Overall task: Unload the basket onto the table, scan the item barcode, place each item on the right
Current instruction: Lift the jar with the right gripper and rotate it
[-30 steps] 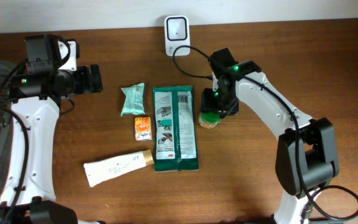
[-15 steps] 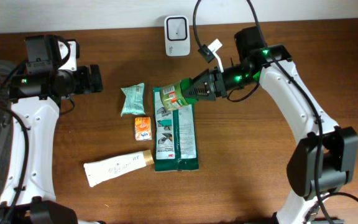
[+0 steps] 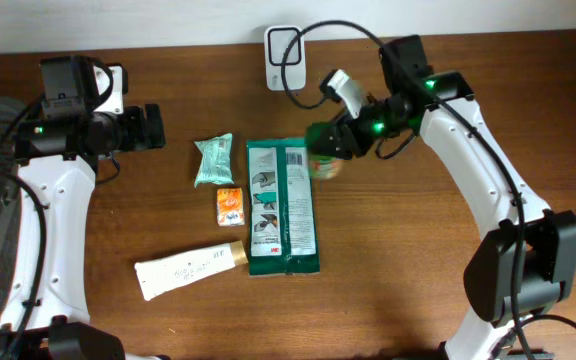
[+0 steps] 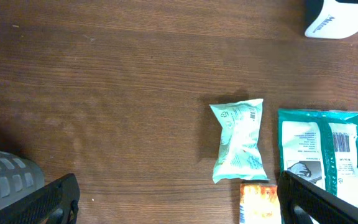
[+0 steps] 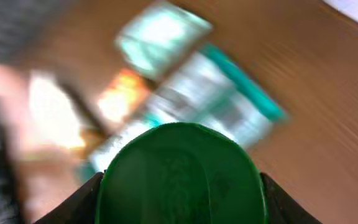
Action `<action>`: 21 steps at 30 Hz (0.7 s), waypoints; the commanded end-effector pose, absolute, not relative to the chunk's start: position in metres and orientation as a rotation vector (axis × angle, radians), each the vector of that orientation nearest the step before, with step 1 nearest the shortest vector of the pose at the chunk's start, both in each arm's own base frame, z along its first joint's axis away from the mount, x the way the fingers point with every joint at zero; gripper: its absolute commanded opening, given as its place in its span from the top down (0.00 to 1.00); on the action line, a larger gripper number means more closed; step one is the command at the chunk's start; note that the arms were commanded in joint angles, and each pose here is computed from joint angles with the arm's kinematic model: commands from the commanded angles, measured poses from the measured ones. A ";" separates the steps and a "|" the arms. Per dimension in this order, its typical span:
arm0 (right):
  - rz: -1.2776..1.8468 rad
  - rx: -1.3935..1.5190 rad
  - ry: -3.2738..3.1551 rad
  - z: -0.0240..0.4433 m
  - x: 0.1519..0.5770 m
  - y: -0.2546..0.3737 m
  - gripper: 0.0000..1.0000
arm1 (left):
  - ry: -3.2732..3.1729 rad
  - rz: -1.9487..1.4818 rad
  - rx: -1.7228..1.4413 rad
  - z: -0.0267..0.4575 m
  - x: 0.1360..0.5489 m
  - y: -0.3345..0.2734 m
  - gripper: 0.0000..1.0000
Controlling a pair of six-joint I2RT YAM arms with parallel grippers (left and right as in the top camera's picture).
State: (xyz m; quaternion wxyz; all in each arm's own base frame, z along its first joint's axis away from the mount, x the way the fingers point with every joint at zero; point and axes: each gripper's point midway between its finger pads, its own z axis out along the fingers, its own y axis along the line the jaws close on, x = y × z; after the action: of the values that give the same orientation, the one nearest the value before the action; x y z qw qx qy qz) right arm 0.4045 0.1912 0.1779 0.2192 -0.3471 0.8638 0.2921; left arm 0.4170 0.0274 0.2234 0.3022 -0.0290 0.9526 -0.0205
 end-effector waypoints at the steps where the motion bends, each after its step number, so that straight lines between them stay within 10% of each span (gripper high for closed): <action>1: 0.360 -0.737 2.586 0.153 0.437 0.140 0.63 | 2.516 -0.049 -0.056 0.227 0.417 0.028 0.01; 8: 0.230 -0.703 2.524 0.089 0.502 0.138 0.62 | 2.516 -0.049 -0.056 0.227 0.417 0.028 0.01; 21: 0.228 -0.671 2.671 0.096 0.474 0.117 0.41 | 2.516 -0.049 -0.056 0.227 0.417 0.028 0.01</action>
State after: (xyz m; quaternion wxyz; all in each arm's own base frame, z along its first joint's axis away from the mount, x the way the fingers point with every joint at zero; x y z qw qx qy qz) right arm 0.4545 0.1173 0.0682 0.1388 -0.2445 0.9564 0.0789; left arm 0.4168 0.0274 0.2231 0.3015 -0.0293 0.9528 -0.0206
